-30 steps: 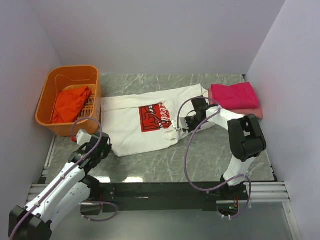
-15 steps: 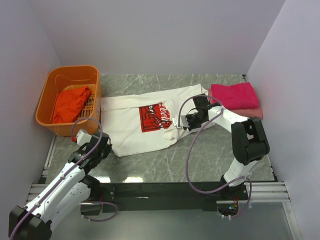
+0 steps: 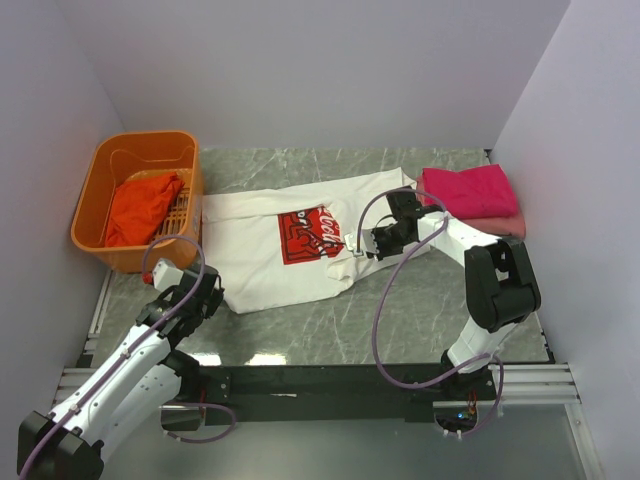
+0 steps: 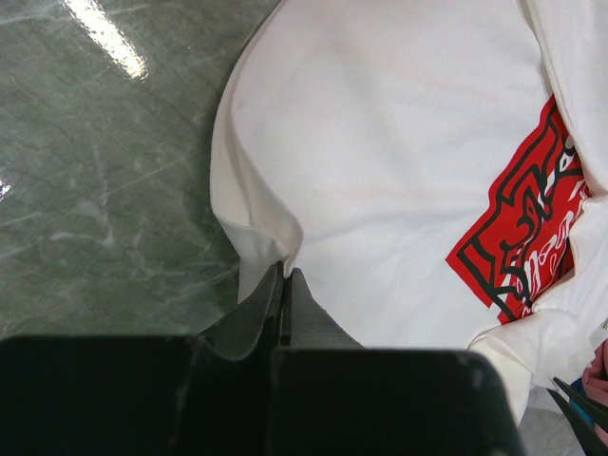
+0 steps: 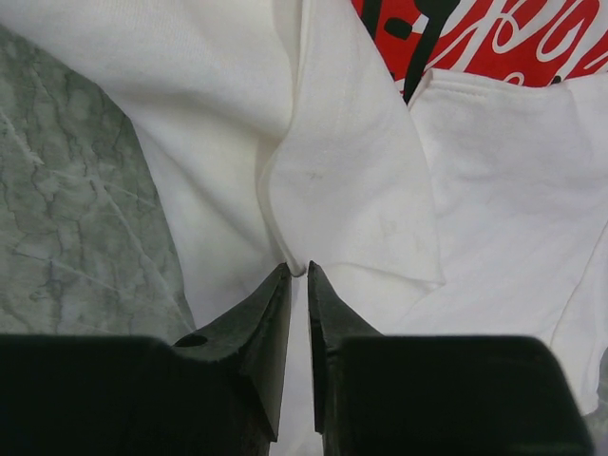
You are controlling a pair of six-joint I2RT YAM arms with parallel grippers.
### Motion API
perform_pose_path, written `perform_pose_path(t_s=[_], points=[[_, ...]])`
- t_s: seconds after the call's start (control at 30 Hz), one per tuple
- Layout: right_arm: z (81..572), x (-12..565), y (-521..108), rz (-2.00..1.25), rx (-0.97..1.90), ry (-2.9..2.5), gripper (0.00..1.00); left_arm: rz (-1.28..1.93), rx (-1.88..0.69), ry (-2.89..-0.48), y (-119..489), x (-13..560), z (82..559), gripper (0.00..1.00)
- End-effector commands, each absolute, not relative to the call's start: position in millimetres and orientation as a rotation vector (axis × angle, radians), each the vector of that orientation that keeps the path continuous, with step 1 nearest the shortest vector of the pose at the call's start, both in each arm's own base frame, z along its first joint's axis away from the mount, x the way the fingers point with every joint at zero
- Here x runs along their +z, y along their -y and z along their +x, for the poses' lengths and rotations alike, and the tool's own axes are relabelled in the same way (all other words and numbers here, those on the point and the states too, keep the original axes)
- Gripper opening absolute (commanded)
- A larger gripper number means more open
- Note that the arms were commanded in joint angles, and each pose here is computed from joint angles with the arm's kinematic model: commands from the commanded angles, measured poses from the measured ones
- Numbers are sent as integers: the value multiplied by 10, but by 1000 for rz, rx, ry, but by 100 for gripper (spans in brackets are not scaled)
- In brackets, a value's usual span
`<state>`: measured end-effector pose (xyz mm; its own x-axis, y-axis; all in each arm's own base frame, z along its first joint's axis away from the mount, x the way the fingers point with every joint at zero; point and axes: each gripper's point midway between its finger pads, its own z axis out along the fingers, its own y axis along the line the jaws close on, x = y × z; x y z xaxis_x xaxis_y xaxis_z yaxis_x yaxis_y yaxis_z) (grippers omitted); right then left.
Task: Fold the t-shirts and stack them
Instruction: Fold the tshirt
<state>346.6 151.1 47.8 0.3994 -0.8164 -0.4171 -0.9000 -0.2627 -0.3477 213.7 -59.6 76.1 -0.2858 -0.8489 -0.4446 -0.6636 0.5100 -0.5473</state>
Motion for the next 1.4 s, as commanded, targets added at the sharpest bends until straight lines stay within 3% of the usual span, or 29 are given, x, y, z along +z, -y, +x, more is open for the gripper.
perform_pose_path(t_s=[0.0,0.13,0.43,1.03,1.37], points=[[3472,573,-1499,-2108,199,-1462,18,-1228,-357,-2025,618,821,2183,0],[3513,665,-1537,-2065,215,-1472,10,-1228,-354,-2026,618,823,2190,0],[3475,1181,-1546,-1928,258,-1469,0,-1222,-358,-2019,612,854,2191,0],[3129,1888,-937,-1602,21,-1461,0,-1196,-366,-1983,574,1058,2203,0],[2831,1324,-420,-1670,15,-1567,0,-1183,-355,-1970,533,1143,2187,0]])
